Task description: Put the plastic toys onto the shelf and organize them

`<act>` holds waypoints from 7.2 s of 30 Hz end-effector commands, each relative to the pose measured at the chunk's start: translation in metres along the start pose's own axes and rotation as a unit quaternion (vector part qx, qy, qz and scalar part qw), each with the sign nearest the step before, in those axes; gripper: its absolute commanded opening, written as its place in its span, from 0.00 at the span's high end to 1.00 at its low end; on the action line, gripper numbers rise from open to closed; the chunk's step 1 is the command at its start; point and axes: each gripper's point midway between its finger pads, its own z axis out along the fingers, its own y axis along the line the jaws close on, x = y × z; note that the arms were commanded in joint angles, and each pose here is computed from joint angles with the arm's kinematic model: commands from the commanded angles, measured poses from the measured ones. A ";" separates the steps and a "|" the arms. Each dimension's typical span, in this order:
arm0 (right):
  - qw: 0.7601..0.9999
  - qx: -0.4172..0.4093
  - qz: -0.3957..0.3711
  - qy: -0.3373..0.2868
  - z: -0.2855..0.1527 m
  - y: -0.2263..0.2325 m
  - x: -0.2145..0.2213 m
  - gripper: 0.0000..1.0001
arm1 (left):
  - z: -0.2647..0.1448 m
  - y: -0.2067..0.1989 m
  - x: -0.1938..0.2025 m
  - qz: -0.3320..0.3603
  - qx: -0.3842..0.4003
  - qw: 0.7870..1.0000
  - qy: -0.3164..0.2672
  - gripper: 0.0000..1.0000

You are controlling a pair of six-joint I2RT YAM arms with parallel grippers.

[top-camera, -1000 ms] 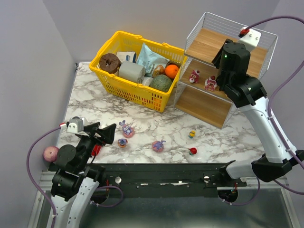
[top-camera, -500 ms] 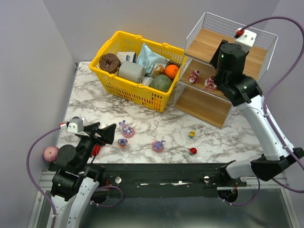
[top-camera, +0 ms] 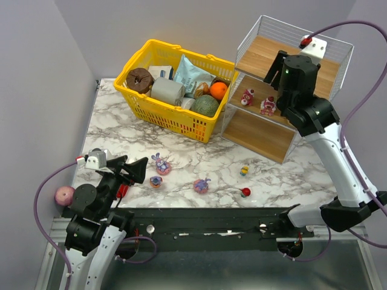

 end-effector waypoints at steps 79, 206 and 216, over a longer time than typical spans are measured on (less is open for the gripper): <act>0.978 0.042 -0.004 0.206 -0.096 -0.032 0.427 0.36 | 0.003 0.000 0.006 0.005 0.002 1.000 0.015 0.01; 0.990 0.082 -0.042 0.110 -0.024 -0.089 0.007 0.83 | -0.002 0.000 0.001 0.002 0.003 1.000 -0.001 0.01; 0.990 0.091 -0.036 0.102 -0.013 -0.094 0.008 0.76 | -0.002 0.000 0.001 0.002 0.001 1.000 0.000 0.01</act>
